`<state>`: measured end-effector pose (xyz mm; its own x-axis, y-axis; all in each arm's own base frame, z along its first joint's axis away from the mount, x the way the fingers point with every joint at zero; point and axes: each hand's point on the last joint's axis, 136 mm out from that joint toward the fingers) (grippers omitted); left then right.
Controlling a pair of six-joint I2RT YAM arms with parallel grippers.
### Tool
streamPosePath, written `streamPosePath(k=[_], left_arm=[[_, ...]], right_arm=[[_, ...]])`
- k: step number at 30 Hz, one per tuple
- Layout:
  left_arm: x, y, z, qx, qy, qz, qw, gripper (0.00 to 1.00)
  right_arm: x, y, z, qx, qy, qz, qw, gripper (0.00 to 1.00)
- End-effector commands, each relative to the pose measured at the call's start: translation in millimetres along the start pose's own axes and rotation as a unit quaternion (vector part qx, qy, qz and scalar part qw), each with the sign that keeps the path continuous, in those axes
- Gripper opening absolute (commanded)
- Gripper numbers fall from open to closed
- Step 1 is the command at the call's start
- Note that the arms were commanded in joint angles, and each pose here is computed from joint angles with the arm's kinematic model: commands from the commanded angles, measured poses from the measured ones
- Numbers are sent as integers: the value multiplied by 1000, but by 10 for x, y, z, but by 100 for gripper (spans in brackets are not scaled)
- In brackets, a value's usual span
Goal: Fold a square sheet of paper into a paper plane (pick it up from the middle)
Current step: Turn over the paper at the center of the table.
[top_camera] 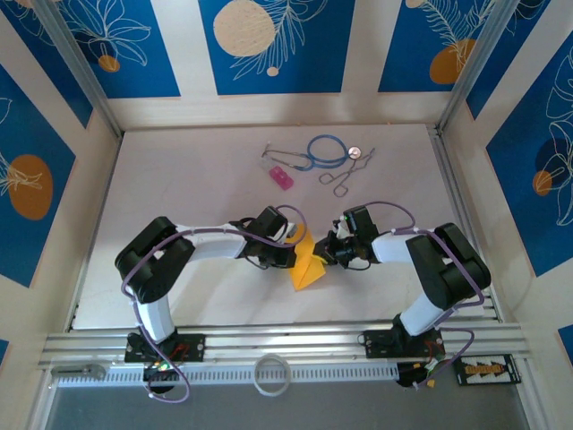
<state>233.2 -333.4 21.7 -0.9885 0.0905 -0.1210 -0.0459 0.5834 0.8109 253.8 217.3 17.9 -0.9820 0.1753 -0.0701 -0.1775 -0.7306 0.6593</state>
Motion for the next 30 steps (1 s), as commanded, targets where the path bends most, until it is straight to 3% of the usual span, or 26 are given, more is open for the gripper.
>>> streamPosePath(k=[1,10,16,19,24,28,30], left_arm=[[-4,118,8,1,9,-11,1000,8],[-155,554,-11,-3,5,-111,994,21],[-200,973,125,-14,8,-200,980,26],[-251,1240,213,-24,17,-257,966,35],[-263,1608,349,-33,25,-327,944,51],[-206,1761,391,-43,2,-333,942,61],[-160,1852,532,-92,-15,-321,942,63]], right_arm=[[63,15,-22,-7,2,10,1000,8],[-6,245,125,12,40,-17,999,4],[-66,588,210,114,125,-52,984,4],[-117,814,225,193,171,-72,964,4],[-222,1151,302,315,255,-96,909,5],[-315,1394,243,423,259,-103,862,5],[-362,1472,219,476,268,-106,831,5]])
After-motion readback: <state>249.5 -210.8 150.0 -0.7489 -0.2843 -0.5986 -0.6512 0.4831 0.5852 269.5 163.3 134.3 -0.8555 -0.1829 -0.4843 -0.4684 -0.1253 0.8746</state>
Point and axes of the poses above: each hand's point on the last joint's axis, 136 mm out from that joint toward the fingers, its own y axis back along the fingers, its own z axis along the line the jaws close on, x = y × z, and after that the axes turned 11 degrees about y, right-handed
